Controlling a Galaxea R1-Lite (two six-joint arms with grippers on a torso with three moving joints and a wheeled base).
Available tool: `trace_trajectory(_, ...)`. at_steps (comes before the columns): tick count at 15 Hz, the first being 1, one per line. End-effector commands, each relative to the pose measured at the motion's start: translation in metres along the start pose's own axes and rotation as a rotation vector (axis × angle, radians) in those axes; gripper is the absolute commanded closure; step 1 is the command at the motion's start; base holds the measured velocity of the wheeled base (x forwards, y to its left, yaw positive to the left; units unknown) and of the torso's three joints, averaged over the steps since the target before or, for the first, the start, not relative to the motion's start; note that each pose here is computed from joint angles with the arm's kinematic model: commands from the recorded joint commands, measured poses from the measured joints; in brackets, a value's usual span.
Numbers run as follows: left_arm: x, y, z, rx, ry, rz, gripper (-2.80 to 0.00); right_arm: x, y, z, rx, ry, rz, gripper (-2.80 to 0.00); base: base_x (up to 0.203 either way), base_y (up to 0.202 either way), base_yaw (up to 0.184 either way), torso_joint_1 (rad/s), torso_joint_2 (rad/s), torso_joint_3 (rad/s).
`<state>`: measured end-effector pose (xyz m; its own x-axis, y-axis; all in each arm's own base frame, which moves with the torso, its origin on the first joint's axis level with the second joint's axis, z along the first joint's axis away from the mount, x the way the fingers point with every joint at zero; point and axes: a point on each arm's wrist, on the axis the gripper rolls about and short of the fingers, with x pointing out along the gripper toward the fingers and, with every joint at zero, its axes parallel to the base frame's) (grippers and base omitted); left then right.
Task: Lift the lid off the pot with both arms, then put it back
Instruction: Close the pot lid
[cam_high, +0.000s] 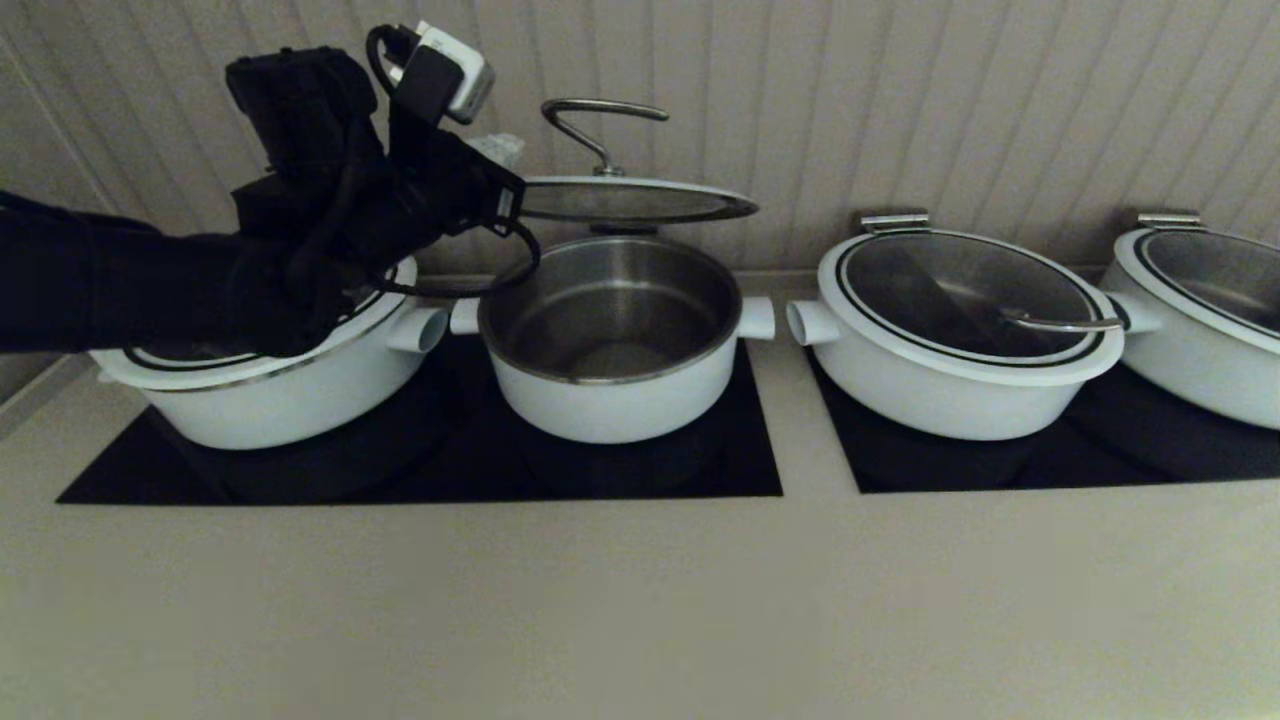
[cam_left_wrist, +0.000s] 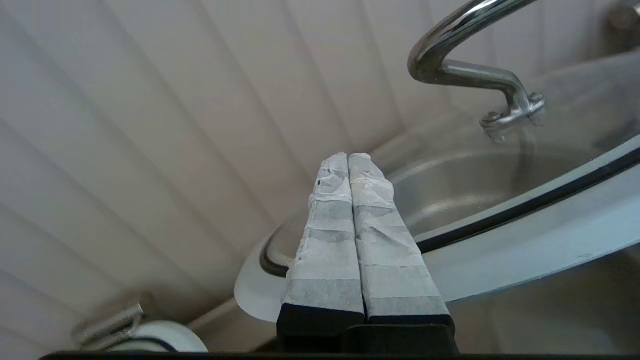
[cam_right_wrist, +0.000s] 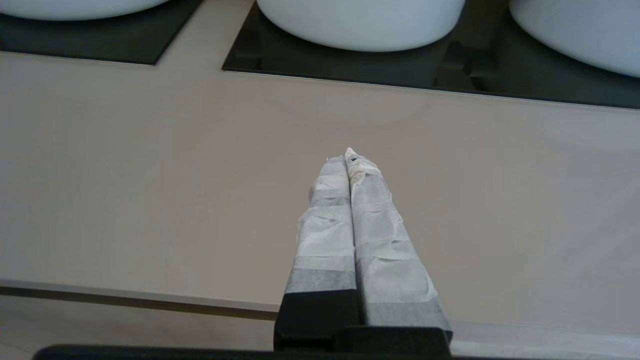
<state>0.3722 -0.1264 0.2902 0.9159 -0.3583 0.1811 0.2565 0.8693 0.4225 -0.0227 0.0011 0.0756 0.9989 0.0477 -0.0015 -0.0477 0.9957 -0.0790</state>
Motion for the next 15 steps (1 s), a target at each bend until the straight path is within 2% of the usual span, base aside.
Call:
trace_trajectory(1, -0.007, -0.001, 0.003, 0.001, -0.002, -0.004, 0.00, 0.000, 0.000, 0.000, -0.001, -0.001, 0.000, 0.00, 0.000, 0.000, 0.000, 0.000, 0.00, 0.000)
trace_trajectory(15, -0.033, -0.013, -0.011, -0.005, 0.080, -0.056, 0.00, 0.000, 0.000, 0.000, -0.001, 0.000, 0.001, 0.00, 0.000, 0.000, 0.000, 0.000, 0.00, 0.000)
